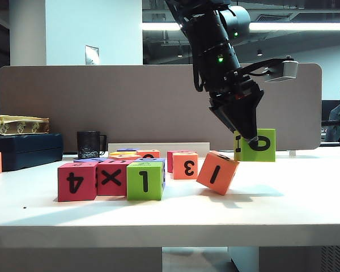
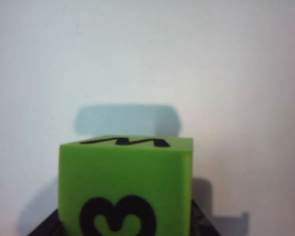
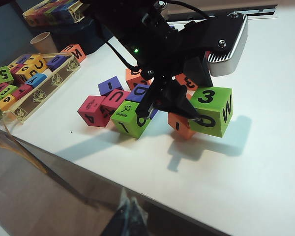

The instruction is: Select the appropriate blocks from the scattered letter blocks on the table and arrange them in a row to spell out "23".

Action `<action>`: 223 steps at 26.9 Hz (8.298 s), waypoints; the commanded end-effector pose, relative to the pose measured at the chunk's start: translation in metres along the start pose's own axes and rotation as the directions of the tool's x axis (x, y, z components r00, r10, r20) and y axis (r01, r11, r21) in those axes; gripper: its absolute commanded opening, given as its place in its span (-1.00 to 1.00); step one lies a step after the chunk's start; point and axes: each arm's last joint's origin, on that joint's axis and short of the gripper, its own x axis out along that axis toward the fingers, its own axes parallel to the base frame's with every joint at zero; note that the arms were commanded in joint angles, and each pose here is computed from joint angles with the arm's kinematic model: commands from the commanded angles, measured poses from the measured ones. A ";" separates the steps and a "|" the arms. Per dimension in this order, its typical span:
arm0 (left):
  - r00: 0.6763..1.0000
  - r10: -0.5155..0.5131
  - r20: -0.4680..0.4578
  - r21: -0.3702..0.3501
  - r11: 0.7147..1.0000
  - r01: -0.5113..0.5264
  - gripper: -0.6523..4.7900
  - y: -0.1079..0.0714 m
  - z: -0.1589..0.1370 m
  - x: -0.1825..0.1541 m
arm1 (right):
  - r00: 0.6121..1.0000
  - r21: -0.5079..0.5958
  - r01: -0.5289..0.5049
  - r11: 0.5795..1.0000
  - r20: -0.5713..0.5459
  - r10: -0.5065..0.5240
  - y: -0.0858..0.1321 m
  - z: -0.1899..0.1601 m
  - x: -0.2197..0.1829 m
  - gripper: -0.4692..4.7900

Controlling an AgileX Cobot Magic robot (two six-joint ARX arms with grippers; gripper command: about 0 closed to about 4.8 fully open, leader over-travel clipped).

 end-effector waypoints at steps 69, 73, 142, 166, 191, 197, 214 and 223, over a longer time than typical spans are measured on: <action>0.993 -0.090 -0.081 0.023 0.995 0.092 0.30 0.022 -0.041 0.036 | 1.000 0.004 0.000 1.000 -0.010 0.000 0.000 0.000 -0.001 -0.83; 0.993 -0.090 -0.080 0.008 0.996 0.091 0.30 0.022 -0.041 0.036 | 1.000 0.004 0.000 1.000 -0.010 0.000 0.000 0.000 -0.001 -0.83; 0.995 -0.025 -0.091 -0.779 0.624 -0.056 -0.78 0.012 -0.081 -0.128 | 0.996 0.021 0.023 1.000 -0.085 -0.021 -0.029 0.025 0.055 -0.82; 0.940 -0.204 -0.273 -0.667 0.745 -0.032 -0.78 -0.101 -0.122 -0.039 | 0.995 0.026 -0.049 0.998 -0.090 0.051 -0.032 0.028 0.064 -0.83; 0.948 0.248 -0.200 -0.722 0.617 -0.314 -0.78 -0.015 -0.164 -0.013 | 0.994 0.027 -0.065 0.998 -0.091 0.067 -0.031 0.028 0.064 -0.83; 0.923 0.378 -0.068 -0.751 0.590 -0.297 -0.78 0.013 -0.175 -0.023 | 0.994 0.027 -0.063 0.998 -0.091 0.065 -0.031 0.028 0.064 -0.83; 0.957 -0.055 -0.284 -0.785 0.587 -0.199 -0.78 -0.057 -0.195 -0.072 | 0.993 0.029 -0.063 0.998 -0.094 0.065 -0.031 0.027 0.064 -0.82; 0.915 0.149 -0.374 -0.704 0.597 -0.385 -0.78 -0.031 -0.204 -0.034 | 0.993 0.029 -0.063 0.998 -0.095 0.065 -0.031 0.027 0.064 -0.83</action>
